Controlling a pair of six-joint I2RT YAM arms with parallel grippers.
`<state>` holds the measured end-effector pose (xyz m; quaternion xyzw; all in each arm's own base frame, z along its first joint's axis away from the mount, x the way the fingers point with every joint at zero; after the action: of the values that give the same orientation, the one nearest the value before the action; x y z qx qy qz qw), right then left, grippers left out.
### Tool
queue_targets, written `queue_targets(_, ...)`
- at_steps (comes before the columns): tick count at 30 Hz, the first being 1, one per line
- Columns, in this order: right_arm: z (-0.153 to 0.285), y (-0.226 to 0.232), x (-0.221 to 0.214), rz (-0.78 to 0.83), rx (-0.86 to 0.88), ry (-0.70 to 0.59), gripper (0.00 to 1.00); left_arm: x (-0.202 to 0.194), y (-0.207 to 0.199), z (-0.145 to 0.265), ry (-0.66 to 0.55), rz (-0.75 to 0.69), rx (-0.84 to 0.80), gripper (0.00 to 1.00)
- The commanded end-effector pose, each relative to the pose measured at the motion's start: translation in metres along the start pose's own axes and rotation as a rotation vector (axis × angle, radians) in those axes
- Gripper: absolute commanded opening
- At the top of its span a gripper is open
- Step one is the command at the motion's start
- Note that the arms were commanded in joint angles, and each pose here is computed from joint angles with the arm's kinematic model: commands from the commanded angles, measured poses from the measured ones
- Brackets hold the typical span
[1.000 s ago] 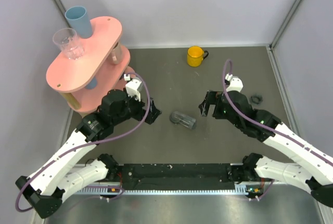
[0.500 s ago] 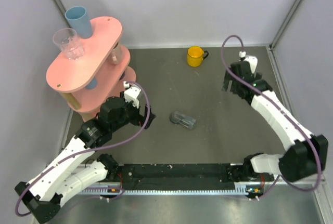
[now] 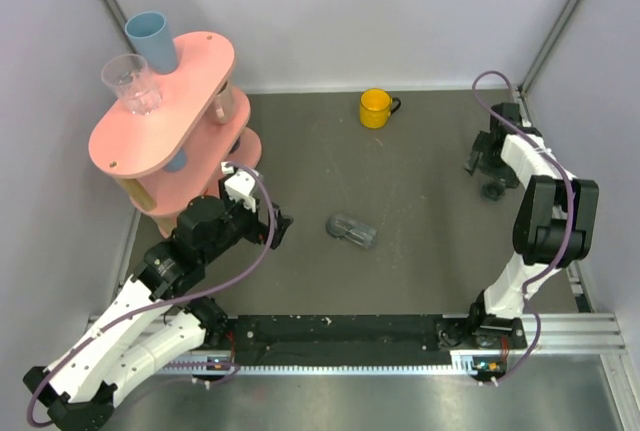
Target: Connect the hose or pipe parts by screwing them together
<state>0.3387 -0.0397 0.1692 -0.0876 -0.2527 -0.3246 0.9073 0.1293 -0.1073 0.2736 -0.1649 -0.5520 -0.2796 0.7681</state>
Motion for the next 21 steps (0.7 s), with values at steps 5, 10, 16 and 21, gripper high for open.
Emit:
queue_targets(5, -0.022, -0.007, 0.022, -0.07, 0.041, 0.04, 0.84, 0.005, 0.005, 0.0, -0.062, -0.014, 0.058, 0.97)
queue_targets(10, -0.03, -0.011, 0.021, -0.085, 0.037, 0.047, 0.8, 0.004, 0.004, -0.002, -0.052, -0.016, 0.049, 0.96)
queue_targets(16, -0.037, -0.014, 0.018, -0.087, 0.02, 0.061, 0.79, 0.003, 0.005, -0.004, -0.045, -0.018, 0.058, 0.95)
queue_targets(21, -0.03, -0.015, 0.022, -0.071, 0.027, 0.038, 0.81, 0.003, 0.005, -0.004, -0.045, -0.016, 0.066, 0.95)
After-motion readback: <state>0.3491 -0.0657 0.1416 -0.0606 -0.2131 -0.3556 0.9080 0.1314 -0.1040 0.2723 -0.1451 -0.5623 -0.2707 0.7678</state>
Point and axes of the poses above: each gripper's point midway between its finger pads, its own z axis back along the fingers, its own y axis along the line the jaws close on, x = y × z, the point moved 10 cm from there along z, back along the fingers, and after that the axes turned 11 degrees about -z, right-handed, at the moved point
